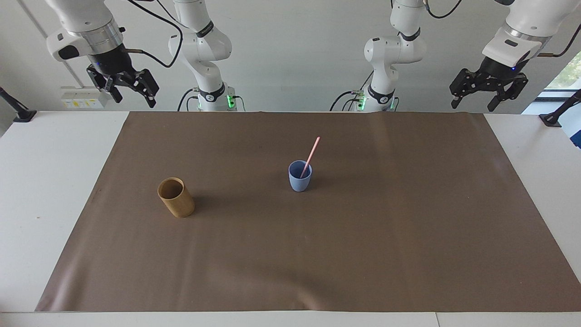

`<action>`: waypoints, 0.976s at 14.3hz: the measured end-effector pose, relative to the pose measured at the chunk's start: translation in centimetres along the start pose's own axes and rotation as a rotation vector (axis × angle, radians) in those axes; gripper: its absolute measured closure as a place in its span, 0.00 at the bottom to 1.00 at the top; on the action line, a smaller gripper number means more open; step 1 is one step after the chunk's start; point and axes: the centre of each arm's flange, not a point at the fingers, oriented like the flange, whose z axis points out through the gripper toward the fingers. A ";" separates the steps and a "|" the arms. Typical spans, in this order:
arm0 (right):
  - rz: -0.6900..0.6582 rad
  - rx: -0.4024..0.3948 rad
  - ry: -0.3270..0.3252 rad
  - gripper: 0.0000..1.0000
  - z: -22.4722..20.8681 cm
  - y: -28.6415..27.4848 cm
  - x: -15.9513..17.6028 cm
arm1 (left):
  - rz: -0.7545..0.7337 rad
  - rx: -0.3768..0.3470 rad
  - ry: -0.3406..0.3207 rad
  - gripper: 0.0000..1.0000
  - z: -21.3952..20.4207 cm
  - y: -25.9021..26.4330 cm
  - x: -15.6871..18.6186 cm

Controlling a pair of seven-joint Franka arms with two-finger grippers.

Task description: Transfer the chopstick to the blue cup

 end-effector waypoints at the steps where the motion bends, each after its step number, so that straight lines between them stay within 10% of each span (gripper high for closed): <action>1: -0.006 0.000 -0.002 0.00 0.0 -0.3 -0.2 | 0.000 0.000 0.000 0.00 0.0 0.0 0.0; 14: -0.058 -0.014 0.007 0.00 -0.3 -2.3 -0.7 | 0.000 0.000 -0.001 0.00 0.0 0.0 0.0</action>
